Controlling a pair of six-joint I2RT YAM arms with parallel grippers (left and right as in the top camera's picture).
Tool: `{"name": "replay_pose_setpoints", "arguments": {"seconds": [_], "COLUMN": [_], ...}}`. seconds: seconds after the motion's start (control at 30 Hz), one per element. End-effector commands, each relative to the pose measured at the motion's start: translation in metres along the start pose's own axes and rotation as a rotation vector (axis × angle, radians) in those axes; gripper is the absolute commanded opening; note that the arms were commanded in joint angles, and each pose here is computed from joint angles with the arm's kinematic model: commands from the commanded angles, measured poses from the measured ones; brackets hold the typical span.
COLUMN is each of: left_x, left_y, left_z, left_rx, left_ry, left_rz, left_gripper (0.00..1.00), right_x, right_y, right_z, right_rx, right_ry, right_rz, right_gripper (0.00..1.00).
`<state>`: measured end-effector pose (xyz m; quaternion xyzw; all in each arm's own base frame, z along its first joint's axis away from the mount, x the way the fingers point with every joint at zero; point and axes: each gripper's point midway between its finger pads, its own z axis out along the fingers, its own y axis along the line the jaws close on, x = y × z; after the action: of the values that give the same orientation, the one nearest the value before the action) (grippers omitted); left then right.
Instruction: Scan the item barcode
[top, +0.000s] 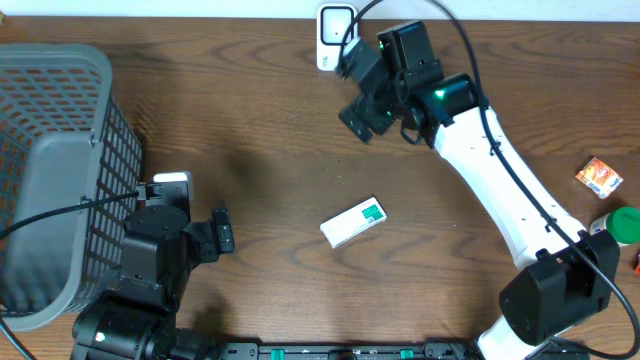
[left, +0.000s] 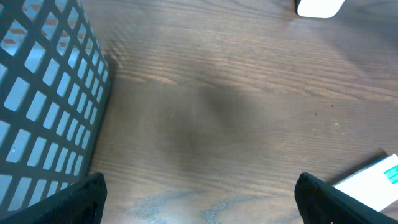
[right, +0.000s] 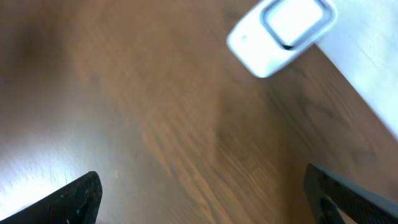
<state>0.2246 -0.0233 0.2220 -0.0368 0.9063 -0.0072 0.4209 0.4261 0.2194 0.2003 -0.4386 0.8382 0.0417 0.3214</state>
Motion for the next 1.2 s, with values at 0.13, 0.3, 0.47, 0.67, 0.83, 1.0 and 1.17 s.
{"name": "replay_pose_setpoints", "arguments": {"seconds": [0.13, 0.3, 0.47, 0.67, 0.83, 1.0, 1.17], "left_x": [-0.003, -0.003, -0.003, -0.003, -0.003, -0.003, -0.003], "left_y": [0.003, 0.003, 0.003, 0.003, 0.003, 0.003, 0.003], "left_z": [-0.001, -0.001, -0.001, -0.001, -0.001, -0.001, -0.001], "left_rx": [-0.016, -0.016, -0.016, -0.016, -0.016, -0.016, -0.016], "left_ry": [-0.010, -0.010, -0.010, -0.010, -0.010, -0.010, -0.010], "left_rz": [-0.009, -0.009, -0.009, -0.009, -0.009, -0.009, -0.009], "left_gripper": [0.96, 0.96, 0.96, 0.96, 0.96, 0.96, 0.96], "right_x": [0.025, 0.055, 0.094, 0.144, 0.157, 0.172, 0.186], "right_y": [0.062, 0.081, 0.092, 0.109, 0.120, 0.127, 0.133], "right_z": [-0.018, -0.021, -0.001, 0.031, 0.043, 0.052, 0.060], "right_rx": [-0.334, -0.449, -0.504, -0.588, -0.650, -0.670, -0.657], "right_ry": [-0.019, 0.046, 0.143, 0.303, 0.339, 0.362, 0.393], "right_rz": [-0.439, -0.538, -0.591, -0.649, -0.646, -0.643, -0.684], "right_gripper": [0.98, 0.97, 0.99, 0.97, 0.98, 0.99, 0.99]}}
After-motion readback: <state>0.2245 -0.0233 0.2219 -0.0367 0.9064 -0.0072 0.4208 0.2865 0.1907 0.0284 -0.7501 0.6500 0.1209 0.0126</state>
